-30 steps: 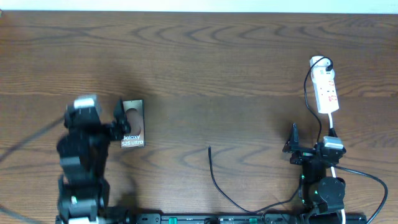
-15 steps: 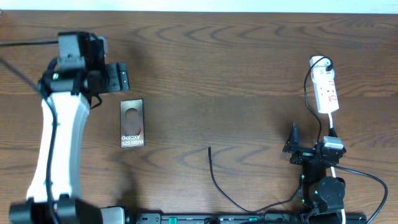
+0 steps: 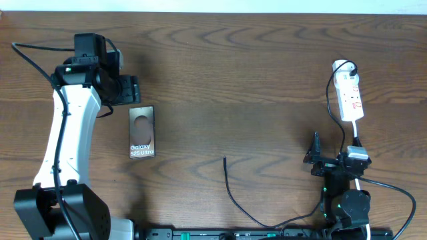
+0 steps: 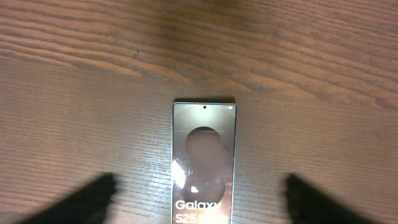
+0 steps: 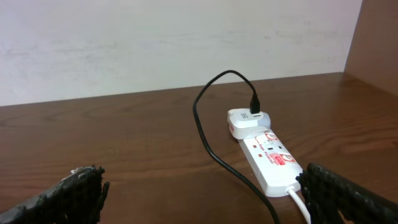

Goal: Plug charger to phone and switch on socket
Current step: 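Move the left gripper forward and over the Galaxy phone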

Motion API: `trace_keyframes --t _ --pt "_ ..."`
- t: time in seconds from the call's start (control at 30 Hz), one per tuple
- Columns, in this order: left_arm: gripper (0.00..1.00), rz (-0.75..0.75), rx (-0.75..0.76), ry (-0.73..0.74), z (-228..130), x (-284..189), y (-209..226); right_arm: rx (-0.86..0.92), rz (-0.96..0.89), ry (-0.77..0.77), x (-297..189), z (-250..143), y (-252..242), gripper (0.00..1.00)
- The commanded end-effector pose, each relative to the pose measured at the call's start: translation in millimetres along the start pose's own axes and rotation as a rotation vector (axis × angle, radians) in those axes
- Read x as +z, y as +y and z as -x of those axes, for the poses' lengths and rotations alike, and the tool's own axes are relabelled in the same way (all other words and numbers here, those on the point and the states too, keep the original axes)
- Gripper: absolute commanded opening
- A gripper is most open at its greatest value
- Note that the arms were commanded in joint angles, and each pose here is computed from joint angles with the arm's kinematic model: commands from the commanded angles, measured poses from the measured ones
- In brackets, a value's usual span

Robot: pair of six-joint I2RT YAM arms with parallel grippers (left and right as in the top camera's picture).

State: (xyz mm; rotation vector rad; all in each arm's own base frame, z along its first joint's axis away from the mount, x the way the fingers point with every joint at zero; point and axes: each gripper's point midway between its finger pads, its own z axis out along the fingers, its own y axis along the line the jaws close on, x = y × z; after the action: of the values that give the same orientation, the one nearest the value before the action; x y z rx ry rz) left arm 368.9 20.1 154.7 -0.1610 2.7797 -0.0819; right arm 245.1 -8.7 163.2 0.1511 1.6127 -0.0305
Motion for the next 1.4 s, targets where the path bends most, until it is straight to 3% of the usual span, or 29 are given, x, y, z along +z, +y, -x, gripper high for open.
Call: trace_keyframes --t 0.0,0.63,1.37 --pt "0.98 -0.002 0.002 -0.014 4.8 -5.2 0.3 -0.013 -0.010 0.000 -0.1 -0.3 -2.1 0.99" --pt "0.99 -0.013 0.058 0.176 -66.2 44.8 -16.3 -0.013 -0.009 0.000 -0.1 -0.3 -2.0 0.99" --pt "0.99 0.079 0.019 0.340 -91.4 110.5 -4.1 -0.013 -0.009 0.000 -0.1 -0.3 -2.0 0.99"
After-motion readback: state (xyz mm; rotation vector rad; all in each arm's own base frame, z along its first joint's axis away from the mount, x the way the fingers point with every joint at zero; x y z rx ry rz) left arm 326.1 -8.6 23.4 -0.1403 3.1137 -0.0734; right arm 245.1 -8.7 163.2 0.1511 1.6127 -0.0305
